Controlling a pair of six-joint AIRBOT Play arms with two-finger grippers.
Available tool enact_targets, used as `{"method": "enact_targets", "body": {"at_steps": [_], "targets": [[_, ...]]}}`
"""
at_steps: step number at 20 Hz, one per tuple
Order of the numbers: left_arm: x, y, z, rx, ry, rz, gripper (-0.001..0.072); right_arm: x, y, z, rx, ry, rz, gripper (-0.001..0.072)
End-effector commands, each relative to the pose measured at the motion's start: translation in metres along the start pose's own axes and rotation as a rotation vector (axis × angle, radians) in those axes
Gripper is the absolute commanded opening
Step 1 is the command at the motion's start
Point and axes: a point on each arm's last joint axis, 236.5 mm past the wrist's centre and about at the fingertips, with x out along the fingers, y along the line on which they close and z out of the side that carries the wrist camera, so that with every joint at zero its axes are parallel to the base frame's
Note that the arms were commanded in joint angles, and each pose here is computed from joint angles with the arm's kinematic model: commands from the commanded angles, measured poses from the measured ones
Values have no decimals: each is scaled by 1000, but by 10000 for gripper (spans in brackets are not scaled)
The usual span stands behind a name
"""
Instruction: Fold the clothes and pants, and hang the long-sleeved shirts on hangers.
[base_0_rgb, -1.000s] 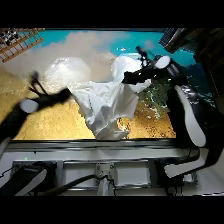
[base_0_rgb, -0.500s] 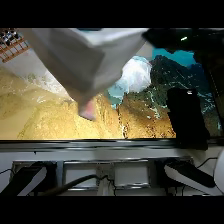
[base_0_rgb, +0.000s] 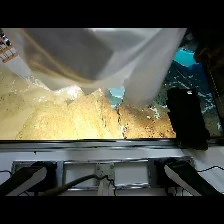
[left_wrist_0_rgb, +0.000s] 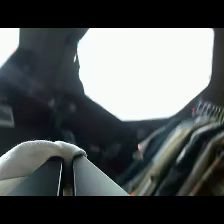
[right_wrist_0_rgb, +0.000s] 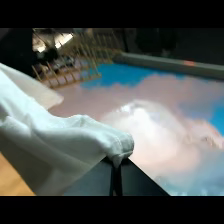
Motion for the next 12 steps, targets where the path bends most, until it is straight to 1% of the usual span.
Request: {"method": "enact_targets", "body": {"at_steps": [1,3,5,8,9,10,11,12], "targets": [[57,-6,-114,-71,277,-70,0,17,-28,-48,93,138,-73,25],[94,-17,-191,-115,399,-109,0,39,-62,-84,148,209,-152,25],[121,-31,-277,-114,529,-147,0,58,-108,-127,193,263,-282,25],[126,-49,-405,-139,761,-183,3,81,-168,-199,268,335,-443,25],[118,-52,-445,-147,858,-193,19,86,-183,-225,319,370,-475,25],[105,-53,-477,-152,956,-204,198,90,-192,-248,354,411,-495,25],[86,-55,-504,-159,1068,-221,515,92,-200,-268,379,455,-509,26],[66,-56,-522,-162,1168,-237,598,94,-203,-282,386,490,-516,26]]}}
